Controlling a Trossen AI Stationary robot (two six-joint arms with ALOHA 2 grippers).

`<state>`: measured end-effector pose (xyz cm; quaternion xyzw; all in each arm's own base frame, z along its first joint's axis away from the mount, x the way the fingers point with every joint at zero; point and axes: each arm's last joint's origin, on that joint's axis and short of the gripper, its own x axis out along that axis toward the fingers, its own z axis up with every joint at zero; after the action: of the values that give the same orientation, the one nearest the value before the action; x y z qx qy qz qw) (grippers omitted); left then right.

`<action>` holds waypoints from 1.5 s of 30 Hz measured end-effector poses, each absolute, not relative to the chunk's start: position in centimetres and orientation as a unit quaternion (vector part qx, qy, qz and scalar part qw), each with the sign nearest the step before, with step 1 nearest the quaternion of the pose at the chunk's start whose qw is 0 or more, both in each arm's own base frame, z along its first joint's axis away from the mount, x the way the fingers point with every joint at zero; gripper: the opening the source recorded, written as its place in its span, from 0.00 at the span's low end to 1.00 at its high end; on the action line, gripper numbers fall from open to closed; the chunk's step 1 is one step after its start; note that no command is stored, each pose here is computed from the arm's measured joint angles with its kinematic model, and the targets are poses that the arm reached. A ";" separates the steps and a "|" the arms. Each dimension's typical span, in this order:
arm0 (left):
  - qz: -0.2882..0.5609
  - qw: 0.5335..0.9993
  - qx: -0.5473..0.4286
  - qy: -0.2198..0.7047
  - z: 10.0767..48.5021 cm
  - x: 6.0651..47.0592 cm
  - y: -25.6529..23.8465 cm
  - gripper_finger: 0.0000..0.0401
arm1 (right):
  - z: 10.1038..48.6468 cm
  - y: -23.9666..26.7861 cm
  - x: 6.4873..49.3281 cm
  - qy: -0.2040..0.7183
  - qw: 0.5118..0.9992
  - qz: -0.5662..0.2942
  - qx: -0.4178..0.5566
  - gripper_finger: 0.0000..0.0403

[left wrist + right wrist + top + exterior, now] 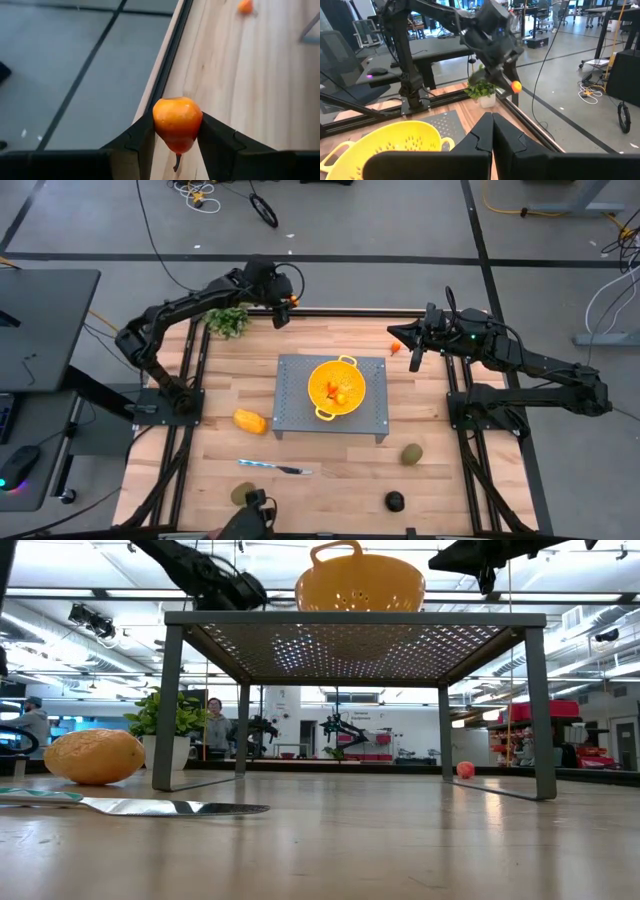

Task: Pick & Place Fruit
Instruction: Put the right pear into the strainer bowl on the shelf

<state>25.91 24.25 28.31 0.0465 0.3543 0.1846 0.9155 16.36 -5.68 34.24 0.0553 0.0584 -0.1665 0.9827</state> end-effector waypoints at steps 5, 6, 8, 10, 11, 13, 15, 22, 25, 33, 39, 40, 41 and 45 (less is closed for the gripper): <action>0.175 0.928 0.060 0.323 30.5 25.6 22.8 0.34 | 34.2 -5.7 16.4 0.058 0.983 -0.167 0.055 0.01; 0.176 0.929 0.063 0.319 30.8 25.5 22.6 0.34 | 34.3 -5.7 16.4 0.058 0.983 -0.166 0.055 0.01; 0.177 0.930 0.065 0.315 31.2 25.3 22.4 0.34 | 34.2 -5.7 16.4 0.058 0.983 -0.167 0.055 0.01; 0.179 0.931 0.066 0.311 31.4 25.2 22.2 0.34 | 34.2 -5.7 16.4 0.058 0.983 -0.167 0.055 0.01; 0.180 0.931 0.065 0.310 31.5 25.2 22.2 0.34 | 34.2 -5.7 16.4 0.058 0.983 -0.167 0.055 0.01; 0.181 0.931 0.061 0.309 31.5 25.2 22.2 0.34 | 34.3 -5.7 16.4 0.058 0.983 -0.167 0.055 0.01; 0.179 0.933 0.059 0.308 31.5 25.2 22.1 0.34 | 34.2 -5.7 16.4 0.058 0.983 -0.167 0.055 0.01; 0.149 0.943 0.062 0.292 32.3 26.1 20.2 0.34 | 34.2 -5.7 16.4 0.058 0.983 -0.167 0.055 0.01; 0.133 0.949 0.069 0.276 33.2 26.4 18.7 0.34 | 34.2 -5.7 16.4 0.058 0.983 -0.167 0.055 0.01; 0.095 0.966 0.075 0.228 35.7 26.8 14.3 0.34 | 34.2 -5.7 16.4 0.058 0.982 -0.169 0.055 0.01; 0.087 0.971 0.080 0.210 36.4 27.2 12.8 0.34 | 34.3 -5.7 16.4 0.058 0.982 -0.169 0.055 0.01; 0.087 0.971 0.079 0.211 36.4 27.3 12.7 0.34 | 34.2 -5.7 16.4 0.058 0.982 -0.168 0.055 0.01; 0.086 0.971 0.077 0.211 36.4 27.3 12.6 0.34 | 34.2 -5.7 16.4 0.058 0.982 -0.168 0.055 0.01; 0.079 0.971 0.079 0.210 36.4 27.5 12.2 0.34 | 34.2 -5.7 16.4 0.058 0.982 -0.168 0.055 0.01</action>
<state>27.50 12.18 36.41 0.0794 0.2102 0.0791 0.9712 16.36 -5.69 34.24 0.0552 0.0584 -0.1683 0.9825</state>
